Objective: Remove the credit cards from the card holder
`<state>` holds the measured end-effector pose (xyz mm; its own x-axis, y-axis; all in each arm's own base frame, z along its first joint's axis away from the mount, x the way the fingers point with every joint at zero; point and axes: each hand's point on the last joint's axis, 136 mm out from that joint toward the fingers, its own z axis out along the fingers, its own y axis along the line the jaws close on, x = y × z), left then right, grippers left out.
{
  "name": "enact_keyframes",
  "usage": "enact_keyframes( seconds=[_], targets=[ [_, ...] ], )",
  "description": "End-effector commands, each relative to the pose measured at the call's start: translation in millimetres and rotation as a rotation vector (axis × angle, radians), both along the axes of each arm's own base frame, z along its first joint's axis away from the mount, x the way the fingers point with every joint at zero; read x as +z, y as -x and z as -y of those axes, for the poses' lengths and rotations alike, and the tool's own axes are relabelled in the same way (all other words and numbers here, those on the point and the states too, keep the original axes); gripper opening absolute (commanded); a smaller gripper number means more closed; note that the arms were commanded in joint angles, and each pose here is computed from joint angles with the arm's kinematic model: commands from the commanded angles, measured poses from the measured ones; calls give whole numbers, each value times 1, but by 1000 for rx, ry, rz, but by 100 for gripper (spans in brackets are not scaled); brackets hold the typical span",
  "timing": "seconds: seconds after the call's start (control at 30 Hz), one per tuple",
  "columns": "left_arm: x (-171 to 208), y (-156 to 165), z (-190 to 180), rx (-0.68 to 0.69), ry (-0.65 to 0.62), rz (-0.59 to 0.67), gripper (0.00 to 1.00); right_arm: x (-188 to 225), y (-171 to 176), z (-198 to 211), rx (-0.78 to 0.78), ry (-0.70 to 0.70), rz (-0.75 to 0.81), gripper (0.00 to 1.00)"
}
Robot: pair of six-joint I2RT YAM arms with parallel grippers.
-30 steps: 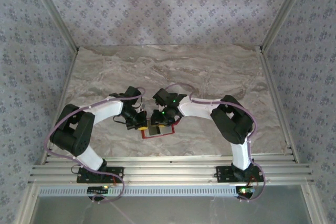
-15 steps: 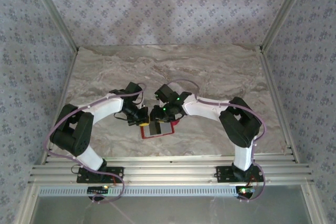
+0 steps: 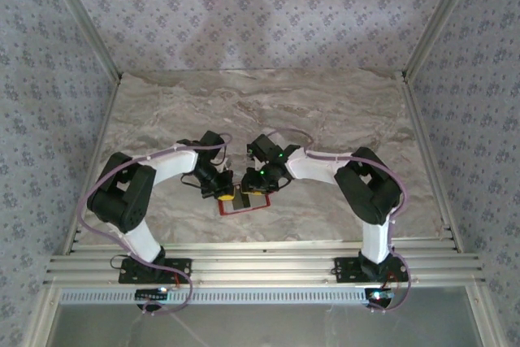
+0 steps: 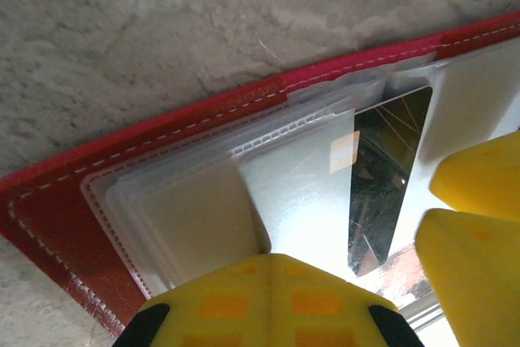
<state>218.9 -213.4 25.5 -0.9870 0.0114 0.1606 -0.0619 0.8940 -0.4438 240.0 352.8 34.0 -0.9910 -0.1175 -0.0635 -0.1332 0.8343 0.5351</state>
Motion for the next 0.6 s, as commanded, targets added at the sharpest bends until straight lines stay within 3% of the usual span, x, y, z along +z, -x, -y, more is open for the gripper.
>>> enact_keyframes(
  seconds=[0.0, 0.57],
  targets=[
    [-13, 12, -16, -36, -96, -45, 1, -13, 7, 1, 24, 1, -32, 30],
    [-21, 19, -25, -63, -140, -62, 1, 4, 10, -19, 25, -177, -31, 27]
  ],
)
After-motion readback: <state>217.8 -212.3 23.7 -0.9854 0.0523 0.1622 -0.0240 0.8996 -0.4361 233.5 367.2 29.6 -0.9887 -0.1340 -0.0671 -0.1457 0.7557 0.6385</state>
